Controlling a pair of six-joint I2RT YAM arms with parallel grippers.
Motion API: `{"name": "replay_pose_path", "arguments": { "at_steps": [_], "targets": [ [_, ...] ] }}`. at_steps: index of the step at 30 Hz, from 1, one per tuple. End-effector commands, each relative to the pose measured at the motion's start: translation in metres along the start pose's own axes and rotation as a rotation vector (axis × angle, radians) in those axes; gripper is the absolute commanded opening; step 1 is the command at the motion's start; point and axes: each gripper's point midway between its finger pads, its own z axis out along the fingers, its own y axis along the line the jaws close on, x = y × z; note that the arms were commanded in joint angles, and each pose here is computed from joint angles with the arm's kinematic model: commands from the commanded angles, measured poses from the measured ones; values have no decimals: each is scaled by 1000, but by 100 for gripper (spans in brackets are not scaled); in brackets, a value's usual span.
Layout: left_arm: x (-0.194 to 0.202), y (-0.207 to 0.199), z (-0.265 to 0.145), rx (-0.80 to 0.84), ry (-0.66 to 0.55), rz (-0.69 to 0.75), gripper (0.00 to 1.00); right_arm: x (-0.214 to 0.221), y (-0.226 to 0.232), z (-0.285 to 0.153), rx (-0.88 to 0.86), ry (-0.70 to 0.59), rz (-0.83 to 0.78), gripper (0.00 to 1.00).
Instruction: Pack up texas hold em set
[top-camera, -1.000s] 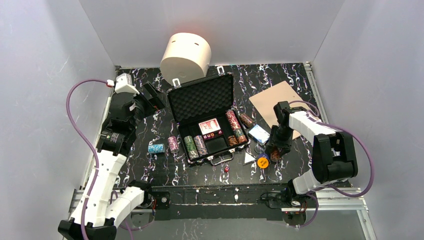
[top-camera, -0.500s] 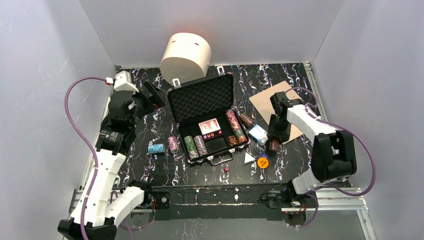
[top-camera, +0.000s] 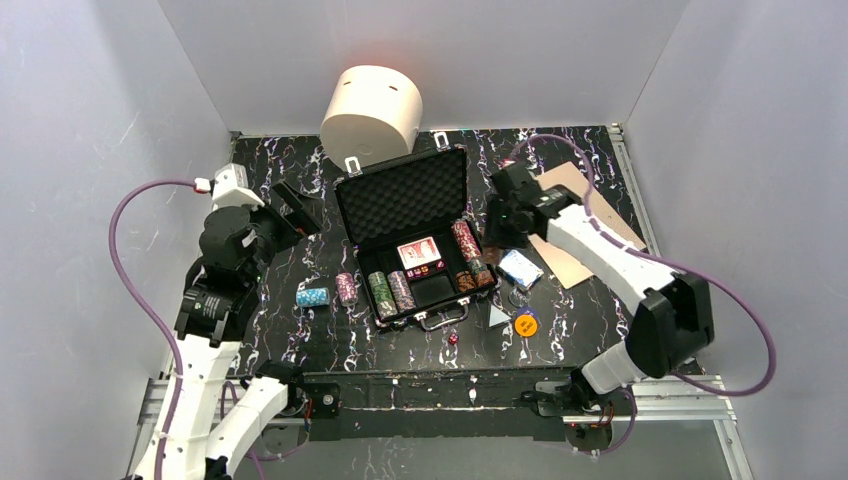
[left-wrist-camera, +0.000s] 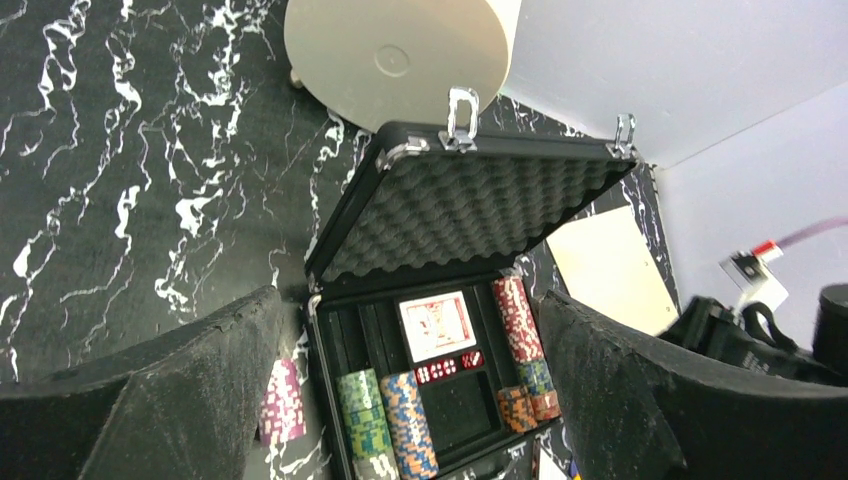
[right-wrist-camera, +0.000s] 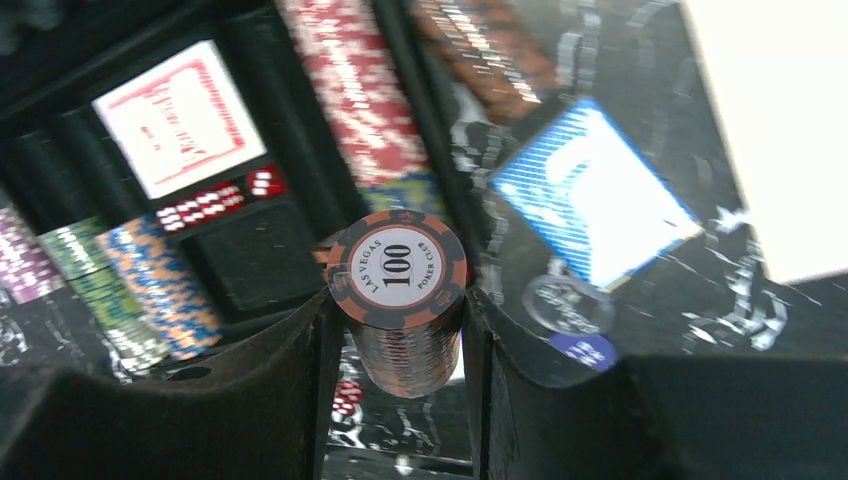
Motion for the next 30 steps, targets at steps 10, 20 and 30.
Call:
{"name": "replay_pose_path", "arguments": {
  "at_steps": [10, 20, 30],
  "targets": [
    [27, 39, 15, -190, 92, 51, 98, -48, 136, 18, -218, -194, -226, 39],
    [25, 39, 29, -191, 78, 64, 98, -63, 118, 52, -48, -208, -429, 39],
    [41, 37, 43, -161, 100, 32, 98, -49, 115, 72, -33, -122, -509, 42]
  ]
}}
